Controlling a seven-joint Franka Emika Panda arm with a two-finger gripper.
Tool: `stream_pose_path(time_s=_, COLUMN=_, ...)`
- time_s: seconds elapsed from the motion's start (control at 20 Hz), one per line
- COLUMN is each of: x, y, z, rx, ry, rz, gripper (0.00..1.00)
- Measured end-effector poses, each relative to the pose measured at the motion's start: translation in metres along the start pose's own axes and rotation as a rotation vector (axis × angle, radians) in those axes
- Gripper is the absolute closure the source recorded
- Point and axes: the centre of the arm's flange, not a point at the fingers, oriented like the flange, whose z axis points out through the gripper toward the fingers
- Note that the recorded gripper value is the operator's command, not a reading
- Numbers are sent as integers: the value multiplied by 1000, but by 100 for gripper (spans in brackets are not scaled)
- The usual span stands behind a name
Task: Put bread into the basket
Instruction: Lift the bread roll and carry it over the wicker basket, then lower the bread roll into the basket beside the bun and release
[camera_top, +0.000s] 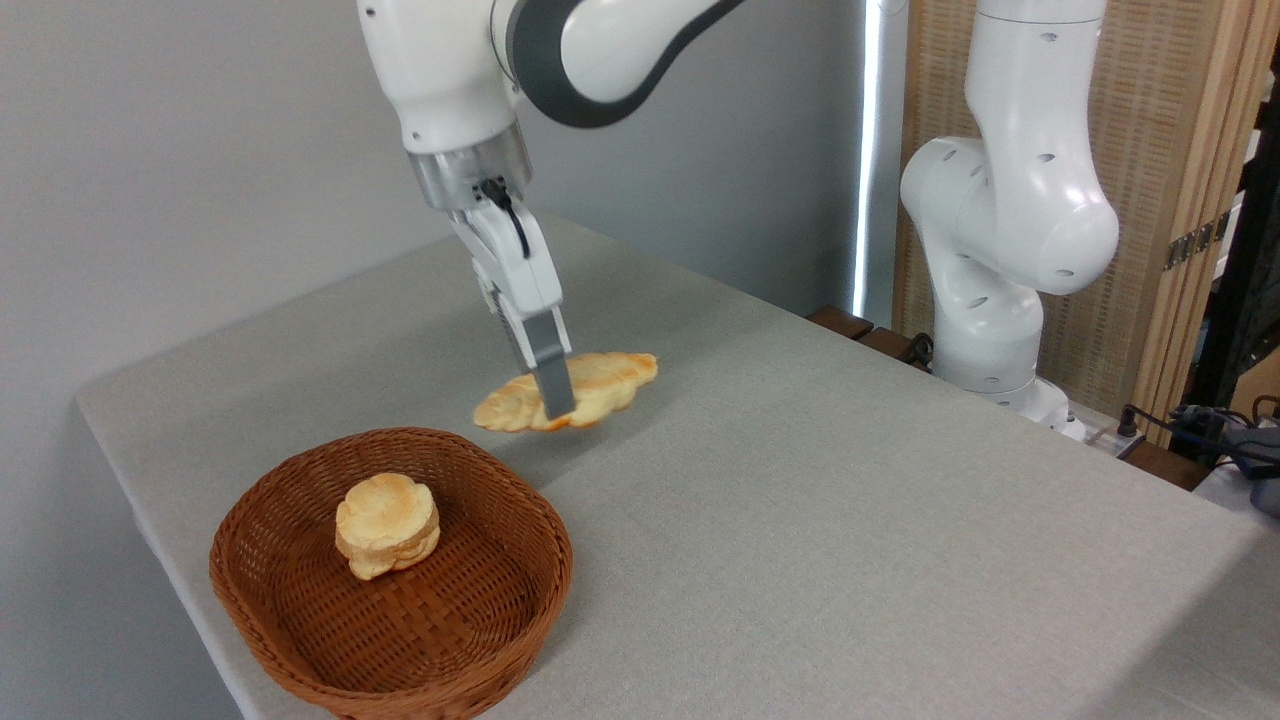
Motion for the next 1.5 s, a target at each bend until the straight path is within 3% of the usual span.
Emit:
stream_pose_path(time_s=0.15, x=-4, y=-15, z=-25, rx=33, ry=54, rz=-30, gripper=40)
stream_pose_path(time_s=0.3, x=-12, y=-42, z=-45, rx=80, ry=182, rz=-95, gripper=40)
stream_pose_path(time_s=0.5, x=-13, y=-72, z=-48, rx=174, ry=279, rz=-139, gripper=40)
stream_pose_path(time_s=0.65, x=-12, y=-97, z=-34, rx=231, ry=320, rz=-172, gripper=27)
stream_pose_path(time_s=0.75, x=-14, y=-115, z=-27, rx=282, ry=355, rz=-195, gripper=0)
stream_pose_path(time_s=0.8, x=-13, y=-121, z=-23, rx=301, ry=368, rz=-201, gripper=0)
stream_pose_path(time_s=1.1, x=-11, y=-136, z=-2, rx=322, ry=354, rz=-204, gripper=0)
stream_pose_path(time_s=1.5, x=-9, y=-137, z=3, rx=320, ry=345, rz=-200, gripper=0)
